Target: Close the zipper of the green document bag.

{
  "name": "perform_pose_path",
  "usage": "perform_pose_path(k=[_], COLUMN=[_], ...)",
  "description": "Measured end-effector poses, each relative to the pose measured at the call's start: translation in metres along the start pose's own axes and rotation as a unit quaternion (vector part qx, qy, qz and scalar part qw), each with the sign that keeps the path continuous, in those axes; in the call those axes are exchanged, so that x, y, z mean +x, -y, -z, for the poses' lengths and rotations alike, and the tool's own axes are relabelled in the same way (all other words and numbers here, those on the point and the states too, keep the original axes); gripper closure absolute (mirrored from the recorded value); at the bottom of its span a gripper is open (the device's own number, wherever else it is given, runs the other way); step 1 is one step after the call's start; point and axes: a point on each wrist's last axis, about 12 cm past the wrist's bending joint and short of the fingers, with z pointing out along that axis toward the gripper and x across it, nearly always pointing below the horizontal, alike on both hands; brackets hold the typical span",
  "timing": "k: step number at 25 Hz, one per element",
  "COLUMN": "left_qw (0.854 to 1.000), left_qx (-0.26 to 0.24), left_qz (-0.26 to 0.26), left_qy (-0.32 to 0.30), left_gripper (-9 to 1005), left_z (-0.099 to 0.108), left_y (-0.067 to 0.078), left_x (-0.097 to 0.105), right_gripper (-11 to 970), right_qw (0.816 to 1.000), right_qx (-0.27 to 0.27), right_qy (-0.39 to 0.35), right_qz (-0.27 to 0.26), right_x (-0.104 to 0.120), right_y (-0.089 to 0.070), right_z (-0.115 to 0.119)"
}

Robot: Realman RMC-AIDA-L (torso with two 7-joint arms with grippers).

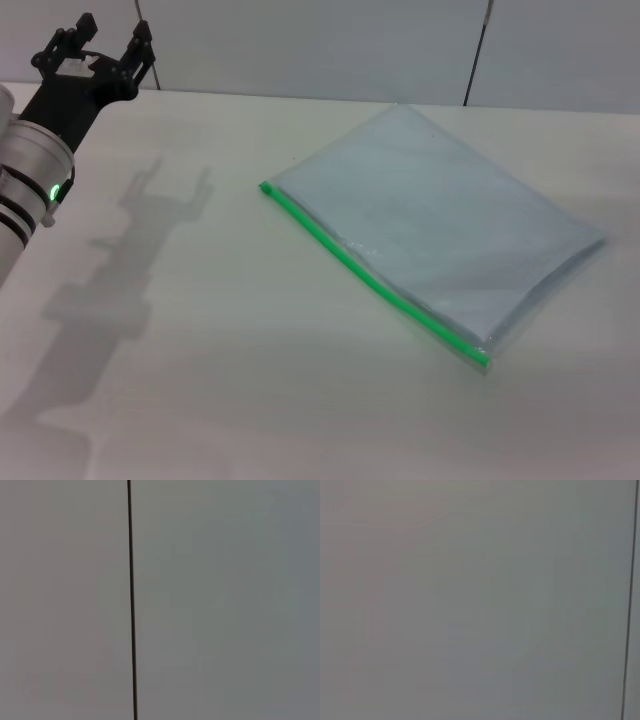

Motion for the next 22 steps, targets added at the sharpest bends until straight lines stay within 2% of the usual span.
perform_pose_path(k=[22], left_qw=[1.000], left_qx=[0.012], left_qz=[-0.011], left_qy=[-0.018], left_gripper=[368], left_z=[-0.0030], left_y=[0.0024], left_x=[0.0053], right_gripper=[553], right_qw=[1.000], right_qx=[-0.013], right_qy=[-0.010], right_qz=[0.001], right_x=[-0.0002], right_y=[-0.0062], right_z=[-0.0032])
